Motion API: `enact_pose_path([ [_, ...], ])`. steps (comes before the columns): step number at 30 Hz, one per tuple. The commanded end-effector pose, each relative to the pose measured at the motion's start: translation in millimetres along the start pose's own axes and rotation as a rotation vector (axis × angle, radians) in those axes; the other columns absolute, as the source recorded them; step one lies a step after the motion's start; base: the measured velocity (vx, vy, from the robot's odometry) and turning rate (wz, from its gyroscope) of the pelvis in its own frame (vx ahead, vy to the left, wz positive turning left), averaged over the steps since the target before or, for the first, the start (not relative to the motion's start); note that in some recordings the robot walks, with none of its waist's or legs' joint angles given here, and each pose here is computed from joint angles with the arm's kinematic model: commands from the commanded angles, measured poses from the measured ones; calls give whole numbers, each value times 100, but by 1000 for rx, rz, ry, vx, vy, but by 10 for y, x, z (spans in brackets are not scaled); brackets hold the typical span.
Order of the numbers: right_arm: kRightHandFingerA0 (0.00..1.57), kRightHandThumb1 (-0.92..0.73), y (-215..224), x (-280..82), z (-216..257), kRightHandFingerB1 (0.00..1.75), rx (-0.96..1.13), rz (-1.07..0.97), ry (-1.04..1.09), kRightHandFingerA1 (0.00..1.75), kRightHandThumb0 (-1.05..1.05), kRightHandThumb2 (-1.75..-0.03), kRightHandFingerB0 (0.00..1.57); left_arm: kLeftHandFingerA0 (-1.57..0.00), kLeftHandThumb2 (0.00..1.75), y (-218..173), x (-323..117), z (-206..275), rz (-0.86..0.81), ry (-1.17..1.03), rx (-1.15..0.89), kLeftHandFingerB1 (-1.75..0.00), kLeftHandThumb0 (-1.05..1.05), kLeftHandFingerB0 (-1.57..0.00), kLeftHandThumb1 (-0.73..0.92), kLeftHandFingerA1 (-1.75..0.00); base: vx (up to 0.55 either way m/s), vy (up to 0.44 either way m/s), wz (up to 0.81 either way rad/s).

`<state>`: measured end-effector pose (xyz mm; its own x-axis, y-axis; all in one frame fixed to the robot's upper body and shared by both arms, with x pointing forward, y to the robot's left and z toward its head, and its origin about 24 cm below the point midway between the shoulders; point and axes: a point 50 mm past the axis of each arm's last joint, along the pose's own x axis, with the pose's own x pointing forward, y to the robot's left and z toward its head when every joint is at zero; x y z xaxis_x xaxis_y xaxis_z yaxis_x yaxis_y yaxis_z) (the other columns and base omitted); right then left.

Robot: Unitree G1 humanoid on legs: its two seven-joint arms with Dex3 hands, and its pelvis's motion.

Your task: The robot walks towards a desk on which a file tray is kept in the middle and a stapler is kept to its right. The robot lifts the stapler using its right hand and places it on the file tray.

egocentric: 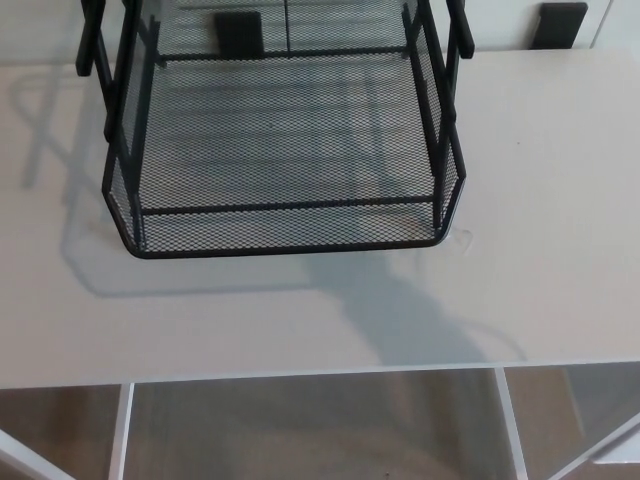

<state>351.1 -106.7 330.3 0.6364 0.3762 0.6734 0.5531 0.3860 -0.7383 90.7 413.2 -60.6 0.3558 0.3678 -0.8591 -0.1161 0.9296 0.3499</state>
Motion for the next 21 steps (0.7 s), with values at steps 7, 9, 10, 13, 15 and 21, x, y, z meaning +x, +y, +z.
enact_pose_path([
  [7,80,-67,490,132,573,138,5,446,-104,169,-21,-75,73,-36,63,100,-48,111,27,-55,54,-36,-57,-20,81,-44,0,0,0],
  [9,78,-65,545,129,572,146,-11,483,-100,171,-20,-66,70,-34,89,96,-38,106,39,-48,51,-45,-60,-15,66,-54,0,0,0],
  [10,73,-66,609,110,561,147,-8,516,-93,174,-20,-61,66,-35,90,93,-32,97,46,-45,53,-45,-61,-15,66,-55,0,0,0],
  [13,73,-70,750,28,523,142,29,574,-74,173,-21,-62,67,-31,90,85,-29,86,37,-50,69,-45,-62,-14,67,-53,0,0,0],
  [15,71,-71,945,-104,482,131,6,647,-62,171,-26,-59,69,-33,90,82,-37,81,34,-64,58,-45,-61,-15,66,-54,0,0,0],
  [21,74,-71,1297,-389,473,134,2,829,-68,172,-24,-64,73,-32,90,72,-28,108,36,-62,86,-43,-61,-13,67,-53,0,0,0],
])
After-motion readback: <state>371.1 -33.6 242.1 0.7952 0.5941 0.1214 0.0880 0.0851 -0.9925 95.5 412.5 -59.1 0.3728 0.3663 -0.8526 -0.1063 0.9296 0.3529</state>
